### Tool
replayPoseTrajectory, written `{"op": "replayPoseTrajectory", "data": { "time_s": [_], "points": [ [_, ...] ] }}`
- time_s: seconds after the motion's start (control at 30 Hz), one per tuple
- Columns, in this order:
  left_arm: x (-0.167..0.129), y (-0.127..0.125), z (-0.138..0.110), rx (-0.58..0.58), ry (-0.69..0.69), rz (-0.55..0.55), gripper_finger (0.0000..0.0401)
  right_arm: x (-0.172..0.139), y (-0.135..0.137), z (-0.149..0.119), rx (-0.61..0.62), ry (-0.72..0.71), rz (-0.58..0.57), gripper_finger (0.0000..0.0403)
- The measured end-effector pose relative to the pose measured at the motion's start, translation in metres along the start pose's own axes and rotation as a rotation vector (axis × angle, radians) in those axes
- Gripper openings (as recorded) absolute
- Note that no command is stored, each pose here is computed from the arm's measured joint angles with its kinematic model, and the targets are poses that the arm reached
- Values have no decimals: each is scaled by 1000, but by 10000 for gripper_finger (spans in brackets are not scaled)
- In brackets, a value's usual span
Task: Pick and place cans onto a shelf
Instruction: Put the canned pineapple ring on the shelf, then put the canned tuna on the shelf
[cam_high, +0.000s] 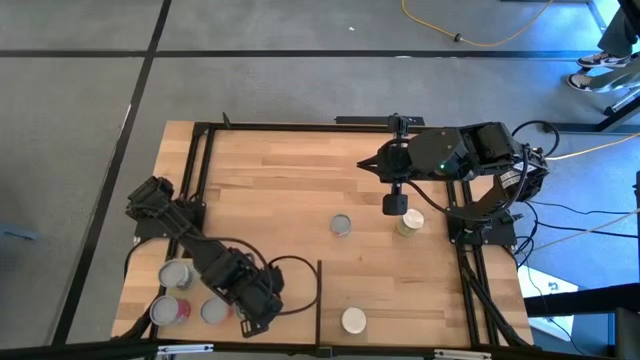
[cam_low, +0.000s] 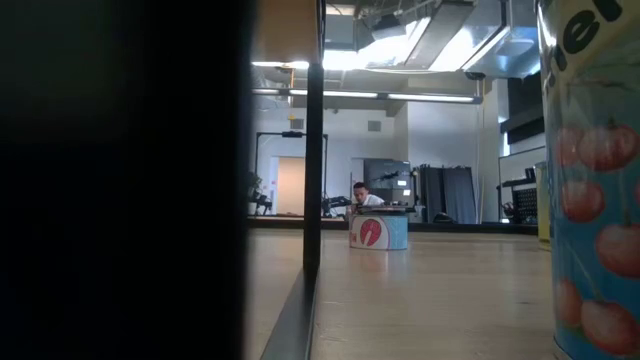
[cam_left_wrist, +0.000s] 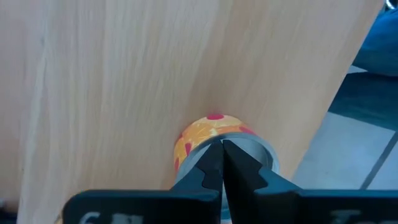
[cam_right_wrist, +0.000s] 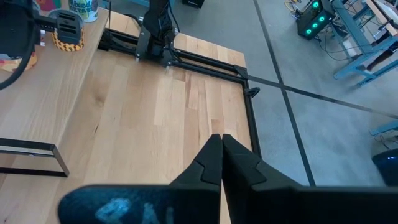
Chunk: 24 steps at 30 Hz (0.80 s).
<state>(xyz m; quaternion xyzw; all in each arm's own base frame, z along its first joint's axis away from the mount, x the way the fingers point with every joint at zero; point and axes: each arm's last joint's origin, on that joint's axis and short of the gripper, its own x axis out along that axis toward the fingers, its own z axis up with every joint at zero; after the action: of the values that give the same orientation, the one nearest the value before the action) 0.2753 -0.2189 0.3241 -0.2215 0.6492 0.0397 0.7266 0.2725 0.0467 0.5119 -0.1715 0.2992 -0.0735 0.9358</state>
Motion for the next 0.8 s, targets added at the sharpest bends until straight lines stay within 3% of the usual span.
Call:
{"op": "replayPoseTrajectory", "data": {
  "time_s": [0.43, 0.63, 0.8],
  "points": [
    [-9, -3, 5, 8, -43, -69, 0, 0, 0, -1, -5, 12, 2, 5],
    [-13, 7, -3, -32, -39, 80, 0, 0, -1, -3, -8, 26, -16, 5],
    [-16, 14, -3, -41, -105, 173, 0, 5, -14, -17, 57, 159, -20, 5]
  ]
}}
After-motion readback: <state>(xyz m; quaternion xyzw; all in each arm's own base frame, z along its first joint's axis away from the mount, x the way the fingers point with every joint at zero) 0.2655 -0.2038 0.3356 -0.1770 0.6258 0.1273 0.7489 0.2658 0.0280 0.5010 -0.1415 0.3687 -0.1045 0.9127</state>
